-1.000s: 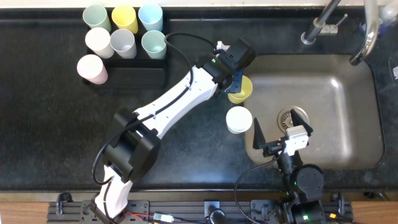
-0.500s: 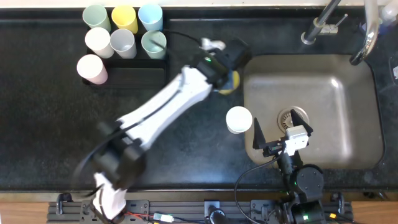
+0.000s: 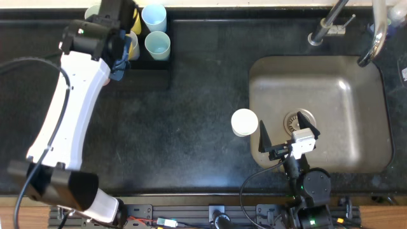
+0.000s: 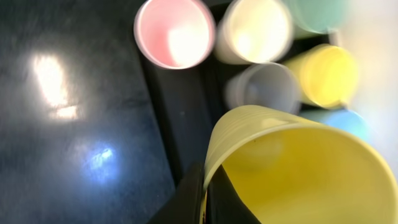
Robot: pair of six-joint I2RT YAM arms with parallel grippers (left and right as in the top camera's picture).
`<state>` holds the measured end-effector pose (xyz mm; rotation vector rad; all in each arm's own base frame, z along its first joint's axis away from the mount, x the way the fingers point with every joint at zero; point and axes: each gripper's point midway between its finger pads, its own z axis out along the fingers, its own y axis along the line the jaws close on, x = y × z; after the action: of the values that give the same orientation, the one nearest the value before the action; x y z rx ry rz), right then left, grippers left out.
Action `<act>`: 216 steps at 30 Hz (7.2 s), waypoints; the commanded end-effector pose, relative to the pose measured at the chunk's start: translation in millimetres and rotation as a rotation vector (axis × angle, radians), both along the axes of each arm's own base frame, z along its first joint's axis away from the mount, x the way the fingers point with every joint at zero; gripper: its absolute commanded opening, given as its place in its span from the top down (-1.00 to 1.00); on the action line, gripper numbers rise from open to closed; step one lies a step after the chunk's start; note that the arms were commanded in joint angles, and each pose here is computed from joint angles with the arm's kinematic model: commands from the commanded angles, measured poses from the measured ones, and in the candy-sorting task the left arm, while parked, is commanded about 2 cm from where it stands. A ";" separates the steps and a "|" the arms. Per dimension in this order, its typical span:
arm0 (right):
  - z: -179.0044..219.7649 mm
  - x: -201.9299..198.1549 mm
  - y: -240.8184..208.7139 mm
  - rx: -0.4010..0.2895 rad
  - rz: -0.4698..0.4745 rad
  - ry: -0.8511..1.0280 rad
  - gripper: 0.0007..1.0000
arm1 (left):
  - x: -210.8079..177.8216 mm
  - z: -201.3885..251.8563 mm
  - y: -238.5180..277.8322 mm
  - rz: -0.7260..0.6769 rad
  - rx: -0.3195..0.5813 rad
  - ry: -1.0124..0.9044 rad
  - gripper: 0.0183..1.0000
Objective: Store Cups
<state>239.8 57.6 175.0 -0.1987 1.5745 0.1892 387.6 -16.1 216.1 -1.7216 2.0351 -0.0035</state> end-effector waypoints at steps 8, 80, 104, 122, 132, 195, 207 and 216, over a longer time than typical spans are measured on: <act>-2.7 0.1 0.1 0.001 0.002 -0.003 -1.00 | -4.9 -56.5 6.6 0.156 -0.090 0.106 0.96; -2.7 0.1 0.1 0.001 0.002 -0.003 -1.00 | -109.9 114.9 27.4 -0.848 1.065 -0.940 -1.00; -2.7 0.1 0.1 0.001 0.002 -0.003 -1.00 | -144.5 -56.7 -19.0 -1.147 0.846 -0.865 -1.00; -2.7 0.1 0.1 0.001 0.002 -0.003 -0.99 | -144.5 -56.4 -19.1 -1.146 0.846 -0.866 -1.00; -3.5 0.5 -1.5 0.000 -0.007 0.000 -1.00 | -144.5 -56.4 -19.1 -1.146 0.846 -0.866 -1.00; -92.0 43.8 36.7 -0.203 0.095 1.640 0.15 | -144.5 -56.4 -19.1 -1.146 0.846 -0.866 -1.00; -102.9 45.5 62.2 -0.233 0.139 1.588 0.91 | -144.5 -56.4 -19.1 -1.146 0.846 -0.866 -1.00; -3.3 103.0 122.0 -0.167 0.181 1.286 0.91 | -144.5 -56.4 -19.1 -1.146 0.846 -0.866 -1.00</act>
<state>308.3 154.3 113.3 -0.4381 3.0550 0.3158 244.0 -32.1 158.7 0.0730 1.6431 -0.1886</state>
